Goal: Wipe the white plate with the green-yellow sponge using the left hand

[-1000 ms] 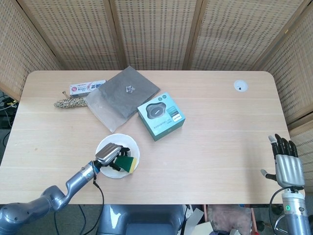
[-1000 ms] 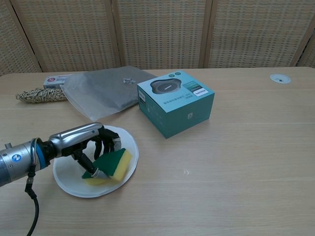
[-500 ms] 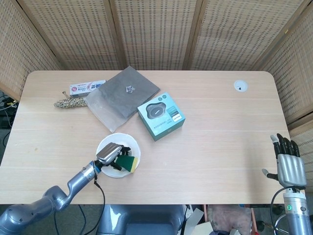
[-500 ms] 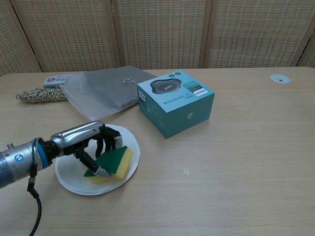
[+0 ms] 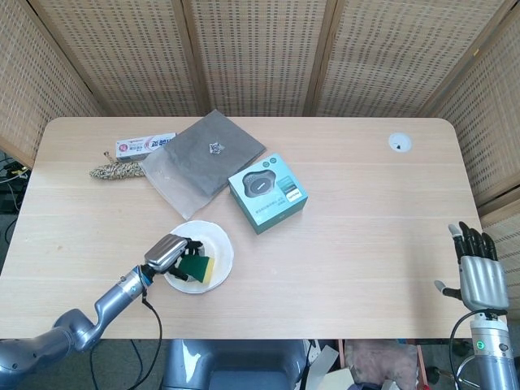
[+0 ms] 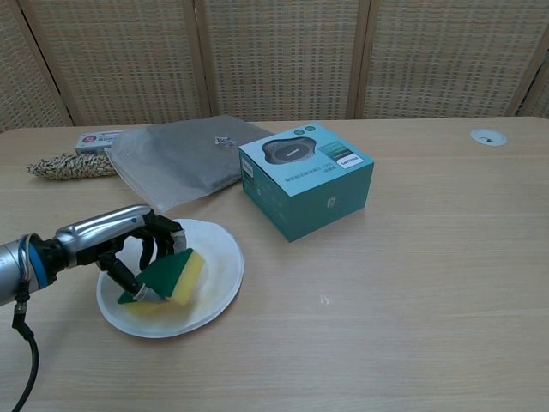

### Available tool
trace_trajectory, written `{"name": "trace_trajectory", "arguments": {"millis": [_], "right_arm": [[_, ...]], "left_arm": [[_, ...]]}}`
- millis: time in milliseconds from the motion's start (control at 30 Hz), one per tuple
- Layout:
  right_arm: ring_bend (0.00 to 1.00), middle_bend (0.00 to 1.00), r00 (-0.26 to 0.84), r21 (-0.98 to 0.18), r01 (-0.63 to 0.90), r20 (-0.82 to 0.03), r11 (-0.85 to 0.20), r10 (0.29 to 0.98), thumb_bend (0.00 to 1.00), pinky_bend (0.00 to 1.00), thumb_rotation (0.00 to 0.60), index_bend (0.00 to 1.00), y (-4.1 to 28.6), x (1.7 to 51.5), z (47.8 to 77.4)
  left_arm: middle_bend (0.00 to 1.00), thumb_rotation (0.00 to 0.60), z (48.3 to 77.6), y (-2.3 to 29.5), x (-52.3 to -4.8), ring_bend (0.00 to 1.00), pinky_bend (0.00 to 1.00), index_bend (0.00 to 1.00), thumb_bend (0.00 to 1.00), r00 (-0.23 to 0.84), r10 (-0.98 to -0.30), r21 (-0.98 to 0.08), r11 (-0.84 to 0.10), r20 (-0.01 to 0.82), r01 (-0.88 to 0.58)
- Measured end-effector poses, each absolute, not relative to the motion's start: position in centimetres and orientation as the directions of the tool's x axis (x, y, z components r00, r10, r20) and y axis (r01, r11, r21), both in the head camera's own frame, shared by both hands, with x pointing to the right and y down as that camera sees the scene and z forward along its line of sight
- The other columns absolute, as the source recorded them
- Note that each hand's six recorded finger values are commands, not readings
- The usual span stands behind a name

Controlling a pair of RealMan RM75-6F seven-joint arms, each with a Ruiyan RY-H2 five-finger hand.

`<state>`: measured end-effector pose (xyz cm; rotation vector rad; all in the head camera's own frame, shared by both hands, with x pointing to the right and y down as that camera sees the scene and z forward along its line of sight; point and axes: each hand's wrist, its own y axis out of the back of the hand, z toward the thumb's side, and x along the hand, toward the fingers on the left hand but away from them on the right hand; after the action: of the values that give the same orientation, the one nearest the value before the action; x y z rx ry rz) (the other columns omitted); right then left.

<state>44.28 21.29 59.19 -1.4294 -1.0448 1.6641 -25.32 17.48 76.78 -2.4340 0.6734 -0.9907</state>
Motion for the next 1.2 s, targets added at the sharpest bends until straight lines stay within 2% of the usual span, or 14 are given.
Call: {"name": "trace_trajectory", "arguments": {"millis": [533,900,1200], "right_arm": [[0.0,0.0,-0.151,-0.903,0.003,-0.426,-0.43,0.892,0.0,0.0,0.6,0.0,21.2,44.5,59.0],[0.0,0.0,-0.151,-0.902,0.004,-0.427,-0.431,0.892,0.0,0.0,0.6,0.0,21.3,44.4,59.0],[0.0,0.0,-0.157,-0.903,0.005,-0.424,-0.429,0.892,0.0,0.0,0.6,0.0,21.2,44.6,58.9]], "left_arm": [[0.64,0.6,78.6,18.9,-25.3,0.51,0.53,0.68,0.26,0.605,-0.576,-0.536,-0.799,0.55,-0.273],[0.64,0.6,76.3,16.3,-24.2,0.52,0.53,0.68,0.26,0.635,-0.624,-0.562,-0.754,0.455,-0.339],[0.64,0.6,76.1,15.5,-22.5,0.52,0.54,0.68,0.26,0.677,-0.579,-0.636,-0.743,0.454,-0.208]]}}
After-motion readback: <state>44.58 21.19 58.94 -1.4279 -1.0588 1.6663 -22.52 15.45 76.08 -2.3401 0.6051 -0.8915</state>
